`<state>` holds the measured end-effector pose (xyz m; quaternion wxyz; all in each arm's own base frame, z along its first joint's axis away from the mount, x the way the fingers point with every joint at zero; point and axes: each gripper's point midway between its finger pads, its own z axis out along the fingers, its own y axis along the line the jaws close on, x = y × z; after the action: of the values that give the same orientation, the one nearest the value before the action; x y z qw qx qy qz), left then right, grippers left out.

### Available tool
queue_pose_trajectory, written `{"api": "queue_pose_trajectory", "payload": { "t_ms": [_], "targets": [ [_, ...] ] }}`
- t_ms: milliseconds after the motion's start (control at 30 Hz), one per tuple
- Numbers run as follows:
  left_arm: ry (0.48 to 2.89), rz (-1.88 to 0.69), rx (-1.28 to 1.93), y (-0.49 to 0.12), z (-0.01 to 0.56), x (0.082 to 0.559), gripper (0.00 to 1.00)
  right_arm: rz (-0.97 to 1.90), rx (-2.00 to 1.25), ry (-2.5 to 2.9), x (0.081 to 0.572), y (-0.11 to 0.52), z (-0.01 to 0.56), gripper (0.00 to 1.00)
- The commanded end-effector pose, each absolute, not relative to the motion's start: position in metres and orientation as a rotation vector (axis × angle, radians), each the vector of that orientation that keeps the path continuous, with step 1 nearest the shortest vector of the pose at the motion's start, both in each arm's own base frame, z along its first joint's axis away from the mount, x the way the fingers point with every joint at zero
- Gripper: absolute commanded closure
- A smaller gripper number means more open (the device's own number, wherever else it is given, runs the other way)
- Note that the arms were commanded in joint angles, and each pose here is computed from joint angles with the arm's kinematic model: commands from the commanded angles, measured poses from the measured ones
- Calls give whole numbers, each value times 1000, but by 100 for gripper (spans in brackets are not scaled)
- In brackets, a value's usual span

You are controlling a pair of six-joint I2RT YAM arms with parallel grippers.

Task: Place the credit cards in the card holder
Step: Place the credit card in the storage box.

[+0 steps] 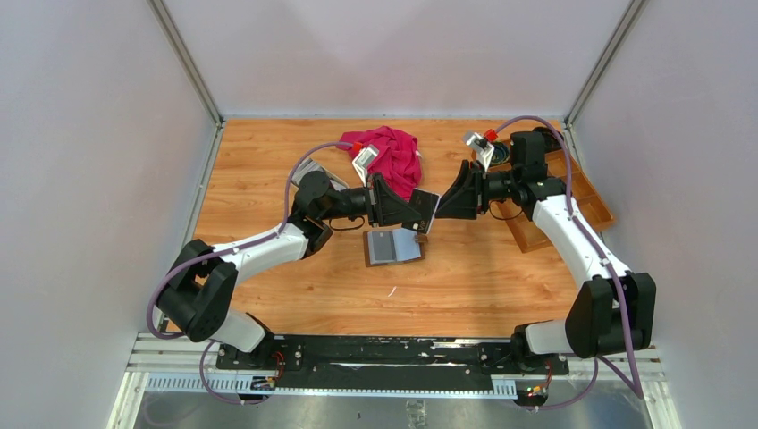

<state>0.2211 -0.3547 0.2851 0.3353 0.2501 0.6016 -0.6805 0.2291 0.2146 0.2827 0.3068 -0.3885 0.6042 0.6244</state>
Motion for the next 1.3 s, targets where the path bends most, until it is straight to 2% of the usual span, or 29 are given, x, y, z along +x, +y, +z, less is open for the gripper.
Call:
{"api": "queue_pose_trajectory", "payload": {
  "t_ms": [0,300,467,1067,1267],
  "targets": [
    [1559,-1780,675,-354,286,221,100,1663,-1043,1574,227,215,294,66],
    [1517,-1815,695,-353,296,215,100,1671,-994,1634,235,216,285,78],
    [1473,-1864,696,-353,305,212,100,1681,-979,1649,236,216,284,79],
    [1563,-1855,788,-366,283,204,100,1682,-882,1735,248,218,280,79],
    [1589,-1822,820,-366,279,204,100,1680,-845,1774,254,219,270,83]
  ]
}}
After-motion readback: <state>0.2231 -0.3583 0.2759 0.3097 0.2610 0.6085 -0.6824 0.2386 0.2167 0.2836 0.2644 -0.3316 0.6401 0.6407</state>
